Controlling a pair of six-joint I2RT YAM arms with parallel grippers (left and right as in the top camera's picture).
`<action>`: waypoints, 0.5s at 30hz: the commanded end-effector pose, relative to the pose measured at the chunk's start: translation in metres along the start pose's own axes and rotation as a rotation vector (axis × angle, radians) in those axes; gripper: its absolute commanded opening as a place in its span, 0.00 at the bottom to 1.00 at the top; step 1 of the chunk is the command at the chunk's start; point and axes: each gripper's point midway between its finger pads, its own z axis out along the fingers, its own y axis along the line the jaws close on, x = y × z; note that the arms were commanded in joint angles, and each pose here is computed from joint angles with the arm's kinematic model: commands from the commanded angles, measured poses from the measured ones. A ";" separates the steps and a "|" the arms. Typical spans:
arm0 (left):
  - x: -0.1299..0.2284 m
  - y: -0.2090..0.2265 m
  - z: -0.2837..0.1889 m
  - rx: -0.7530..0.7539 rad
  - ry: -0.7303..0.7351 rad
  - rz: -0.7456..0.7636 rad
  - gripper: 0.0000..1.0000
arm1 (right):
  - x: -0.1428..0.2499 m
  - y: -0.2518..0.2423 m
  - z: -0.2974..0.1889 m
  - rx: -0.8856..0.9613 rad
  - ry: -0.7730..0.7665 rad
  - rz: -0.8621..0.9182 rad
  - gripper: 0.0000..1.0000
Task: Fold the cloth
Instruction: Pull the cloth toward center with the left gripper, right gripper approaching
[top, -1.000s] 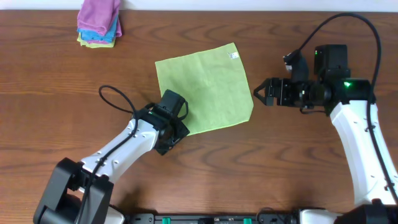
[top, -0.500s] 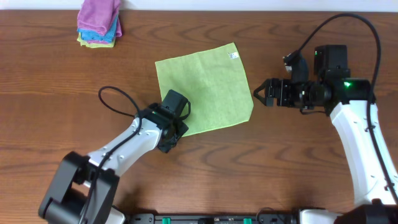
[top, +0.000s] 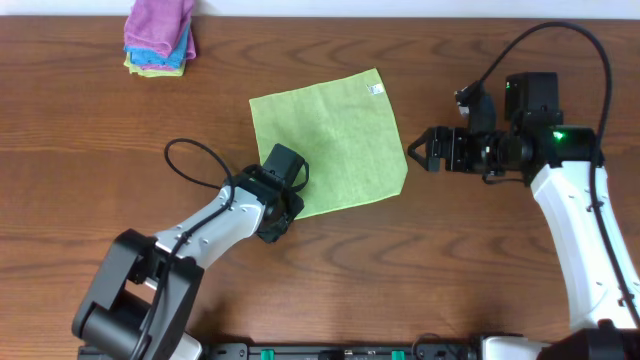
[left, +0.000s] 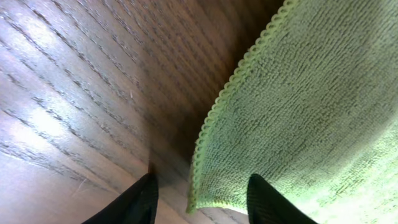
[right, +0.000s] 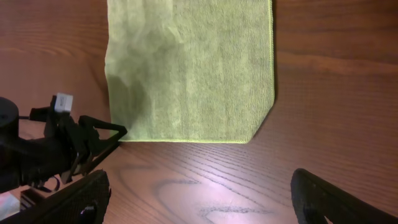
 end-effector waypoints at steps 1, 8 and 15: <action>0.000 0.008 0.008 -0.035 -0.004 -0.003 0.35 | 0.002 0.001 -0.001 -0.016 0.002 -0.021 0.92; -0.002 0.010 0.008 -0.038 -0.004 0.022 0.06 | 0.002 0.001 -0.001 -0.015 0.006 -0.031 0.92; -0.021 0.046 0.001 -0.174 -0.021 0.082 0.06 | 0.006 -0.001 -0.001 -0.007 0.019 -0.056 0.92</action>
